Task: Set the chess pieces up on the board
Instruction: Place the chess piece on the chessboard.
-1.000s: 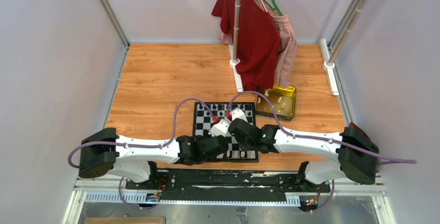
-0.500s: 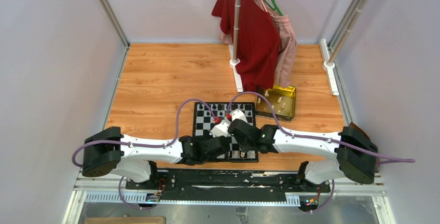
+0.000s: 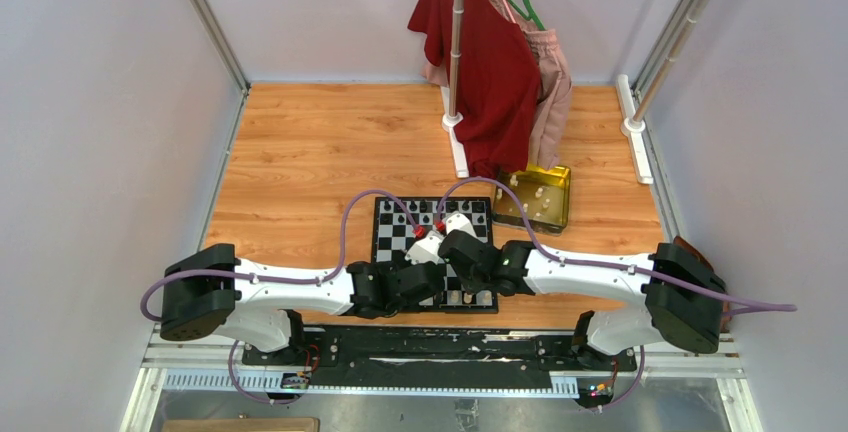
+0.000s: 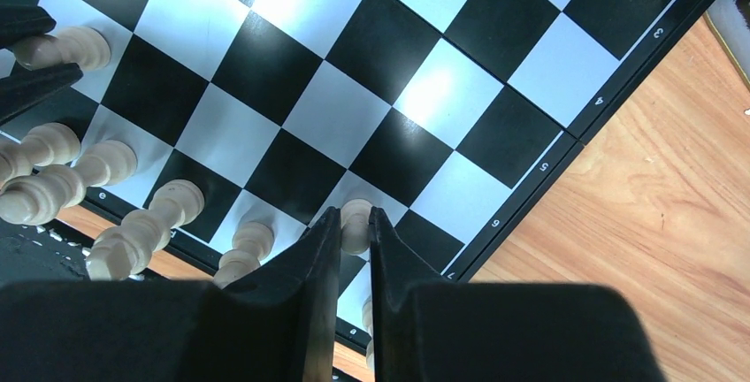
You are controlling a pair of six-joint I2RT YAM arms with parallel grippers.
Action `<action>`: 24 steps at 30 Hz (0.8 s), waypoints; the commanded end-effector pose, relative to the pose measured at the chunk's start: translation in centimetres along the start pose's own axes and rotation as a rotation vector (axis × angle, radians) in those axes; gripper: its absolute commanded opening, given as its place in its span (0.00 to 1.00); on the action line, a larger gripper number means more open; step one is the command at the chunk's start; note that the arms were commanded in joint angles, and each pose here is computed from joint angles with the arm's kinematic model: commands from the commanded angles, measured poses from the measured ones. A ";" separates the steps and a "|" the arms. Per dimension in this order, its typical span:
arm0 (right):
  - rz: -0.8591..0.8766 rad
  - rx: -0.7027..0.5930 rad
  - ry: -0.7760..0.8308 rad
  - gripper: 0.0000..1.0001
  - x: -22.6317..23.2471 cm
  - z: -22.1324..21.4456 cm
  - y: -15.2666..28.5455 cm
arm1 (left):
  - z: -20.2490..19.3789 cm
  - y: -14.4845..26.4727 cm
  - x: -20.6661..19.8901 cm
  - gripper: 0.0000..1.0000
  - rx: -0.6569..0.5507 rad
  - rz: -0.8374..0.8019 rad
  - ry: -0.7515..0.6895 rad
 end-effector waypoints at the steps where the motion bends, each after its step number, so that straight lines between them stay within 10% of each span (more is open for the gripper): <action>1: -0.007 0.012 0.014 0.21 0.0 -0.5 0.0 | 0.8 0.2 0.1 0.20 -0.015 0.022 0.003; 24: -0.005 -0.033 0.031 0.28 0.4 1.6 1.2 | 3.0 1.4 0.9 0.29 -0.051 0.047 -0.018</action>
Point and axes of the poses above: each gripper's point midway between its finger pads, its own y axis back along the fingers, its own x axis along the line the jaws close on, z = x × y, the point moved 1 cm from there along y, back along the fingers, and after that the axes turned 10 degrees about -y, right-handed, at the moved point
